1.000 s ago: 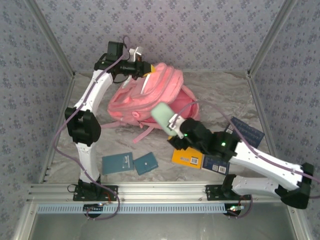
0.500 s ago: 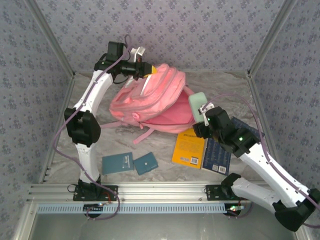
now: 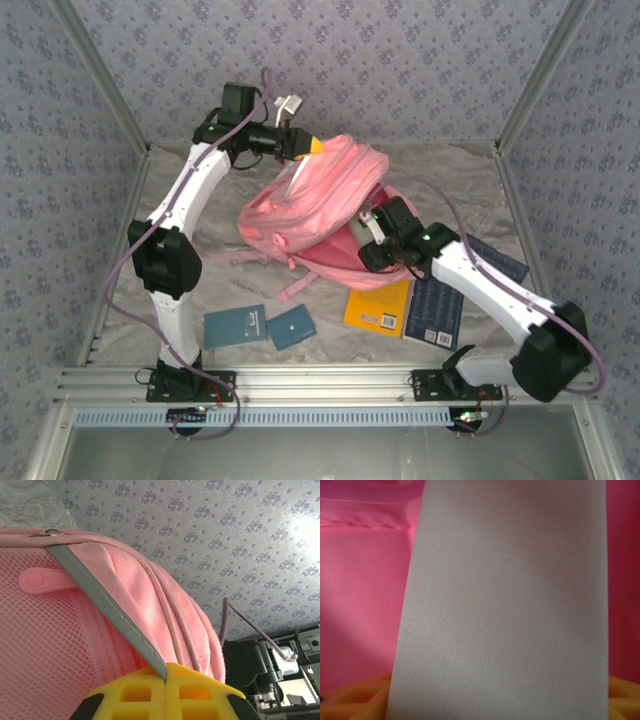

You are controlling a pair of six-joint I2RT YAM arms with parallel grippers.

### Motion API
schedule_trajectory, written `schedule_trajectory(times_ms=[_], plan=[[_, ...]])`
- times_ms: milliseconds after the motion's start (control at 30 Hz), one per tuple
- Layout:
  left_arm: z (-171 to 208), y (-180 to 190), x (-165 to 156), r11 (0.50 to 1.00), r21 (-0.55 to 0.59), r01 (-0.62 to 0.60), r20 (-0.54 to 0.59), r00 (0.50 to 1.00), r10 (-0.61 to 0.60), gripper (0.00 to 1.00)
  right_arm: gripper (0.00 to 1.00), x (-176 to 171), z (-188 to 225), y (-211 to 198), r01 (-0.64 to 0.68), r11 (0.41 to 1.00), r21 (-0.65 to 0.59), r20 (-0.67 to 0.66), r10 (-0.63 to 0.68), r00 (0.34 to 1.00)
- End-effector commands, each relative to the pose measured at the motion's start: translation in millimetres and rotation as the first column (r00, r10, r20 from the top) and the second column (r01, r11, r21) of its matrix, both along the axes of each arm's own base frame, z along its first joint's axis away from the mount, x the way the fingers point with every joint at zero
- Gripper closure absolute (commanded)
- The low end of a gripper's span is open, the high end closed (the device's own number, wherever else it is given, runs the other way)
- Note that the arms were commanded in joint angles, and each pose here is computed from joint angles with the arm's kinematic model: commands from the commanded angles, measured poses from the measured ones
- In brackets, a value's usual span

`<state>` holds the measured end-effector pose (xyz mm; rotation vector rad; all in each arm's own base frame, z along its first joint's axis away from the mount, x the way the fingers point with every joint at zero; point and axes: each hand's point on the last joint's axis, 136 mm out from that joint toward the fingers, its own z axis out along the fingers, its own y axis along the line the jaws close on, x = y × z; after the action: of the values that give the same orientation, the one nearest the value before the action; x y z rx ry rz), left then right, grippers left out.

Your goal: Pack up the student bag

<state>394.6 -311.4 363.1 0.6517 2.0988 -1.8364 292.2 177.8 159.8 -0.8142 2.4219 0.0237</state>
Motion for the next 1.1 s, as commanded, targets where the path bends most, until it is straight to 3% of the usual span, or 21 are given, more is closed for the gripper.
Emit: schedule_trajectory(times_ms=[0, 267, 467, 700, 800, 900, 1000, 1067], plan=[[80, 8, -50, 0.979, -0.127, 0.159, 0.265, 0.957, -0.121, 1.00, 0.31, 36, 6, 4, -0.076, 0.985, -0.153, 0.091, 0.091, 0.992], [79, 2, -56, 0.972, -0.133, 0.191, 0.276, 0.950, -0.149, 1.00, 0.25, 108, -9, 19, -0.088, 0.923, -0.374, 0.164, 0.159, 0.974], [78, -7, -62, 0.962, -0.139, 0.234, 0.278, 0.942, -0.189, 1.00, 0.24, 147, -18, 41, -0.030, 0.921, -0.388, 0.208, 0.119, 0.971], [74, -17, -69, 0.953, -0.140, 0.270, 0.276, 0.935, -0.224, 1.00, 0.22, 177, -36, 79, -0.087, 0.890, -0.447, 0.166, 0.178, 0.970], [75, -18, -72, 0.950, -0.142, 0.280, 0.282, 0.931, -0.232, 1.00, 0.18, 195, -39, 81, -0.039, 0.866, -0.498, 0.190, 0.153, 0.970], [72, -18, -72, 0.949, -0.141, 0.282, 0.283, 0.930, -0.234, 1.00, 0.09, 218, -33, 78, 0.051, 0.829, -0.556, 0.271, 0.124, 0.955], [70, -14, -64, 0.960, -0.132, 0.246, 0.283, 0.938, -0.201, 1.00, 0.00, 232, -18, 76, 0.124, 0.775, -0.619, 0.363, 0.142, 0.921], [68, -7, -53, 0.972, -0.124, 0.202, 0.283, 0.946, -0.160, 1.00, 0.00, 231, -8, 76, 0.158, 0.750, -0.642, 0.412, 0.165, 0.896]])
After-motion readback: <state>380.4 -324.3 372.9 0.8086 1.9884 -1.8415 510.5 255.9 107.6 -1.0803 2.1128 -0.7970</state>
